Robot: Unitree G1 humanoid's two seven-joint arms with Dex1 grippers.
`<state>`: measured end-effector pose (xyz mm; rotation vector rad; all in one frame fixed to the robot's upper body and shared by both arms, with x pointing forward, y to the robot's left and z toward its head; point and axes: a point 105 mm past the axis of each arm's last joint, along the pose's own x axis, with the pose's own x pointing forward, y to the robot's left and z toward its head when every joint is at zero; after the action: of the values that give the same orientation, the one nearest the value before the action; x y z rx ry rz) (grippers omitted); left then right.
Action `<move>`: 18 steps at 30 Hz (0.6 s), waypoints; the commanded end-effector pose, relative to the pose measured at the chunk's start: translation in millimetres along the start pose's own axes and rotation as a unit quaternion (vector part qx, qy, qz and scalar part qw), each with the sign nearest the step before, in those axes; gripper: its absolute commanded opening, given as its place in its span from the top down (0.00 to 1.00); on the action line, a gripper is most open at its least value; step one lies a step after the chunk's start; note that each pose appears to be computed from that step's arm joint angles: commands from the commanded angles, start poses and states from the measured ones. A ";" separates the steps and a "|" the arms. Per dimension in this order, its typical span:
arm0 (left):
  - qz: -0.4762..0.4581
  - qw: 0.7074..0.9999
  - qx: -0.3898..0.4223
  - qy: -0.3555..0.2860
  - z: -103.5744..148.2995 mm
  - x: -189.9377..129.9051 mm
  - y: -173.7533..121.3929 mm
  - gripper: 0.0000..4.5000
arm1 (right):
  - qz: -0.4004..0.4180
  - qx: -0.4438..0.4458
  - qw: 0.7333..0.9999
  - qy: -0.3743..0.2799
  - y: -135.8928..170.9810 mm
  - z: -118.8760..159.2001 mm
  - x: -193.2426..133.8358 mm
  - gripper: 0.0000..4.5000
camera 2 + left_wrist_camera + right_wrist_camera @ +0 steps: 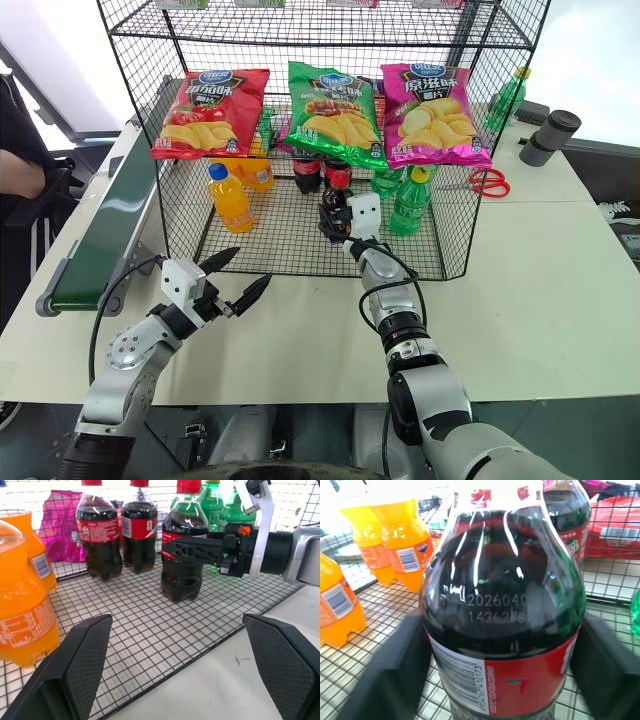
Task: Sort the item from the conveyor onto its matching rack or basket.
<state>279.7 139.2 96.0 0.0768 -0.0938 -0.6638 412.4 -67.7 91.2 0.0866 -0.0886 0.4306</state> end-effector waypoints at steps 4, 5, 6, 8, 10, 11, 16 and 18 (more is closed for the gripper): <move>-0.006 1.000 0.008 -0.019 11.5 5.8 -0.6 0.00 | -0.002 -0.058 0.997 -0.052 -4.2 26.7 -3.9 0.01; -0.005 1.000 0.008 -0.020 12.0 6.0 -0.5 0.00 | -0.002 -0.061 0.997 -0.056 -6.3 28.5 -7.2 0.01; -0.004 1.000 0.008 -0.021 12.4 6.0 -0.1 0.00 | -0.001 -0.066 0.996 -0.060 -8.1 30.7 -10.8 0.01; 0.000 1.000 0.008 -0.022 13.1 5.7 0.8 0.00 | 0.005 -0.078 0.994 -0.070 -11.9 36.9 -20.9 0.01; 0.007 1.000 0.005 -0.019 12.0 4.8 3.2 0.00 | 0.022 -0.089 0.993 -0.074 -16.9 43.8 -38.2 0.01; 0.011 1.000 0.002 -0.017 11.2 4.3 4.6 0.00 | 0.036 -0.098 0.992 -0.072 -18.0 46.2 -48.1 0.01; 0.020 1.000 -0.003 -0.002 5.6 3.4 9.5 0.00 | 0.086 -0.115 0.989 -0.045 -18.3 52.6 -85.6 0.01; 0.019 1.000 -0.004 0.000 3.8 3.8 11.5 0.00 | 0.102 -0.121 0.987 -0.029 -21.6 55.5 -102.6 0.01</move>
<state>286.8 142.0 94.7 0.0594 -0.0678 -0.6330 335.1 -135.2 113.4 -0.1485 -0.1550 0.5752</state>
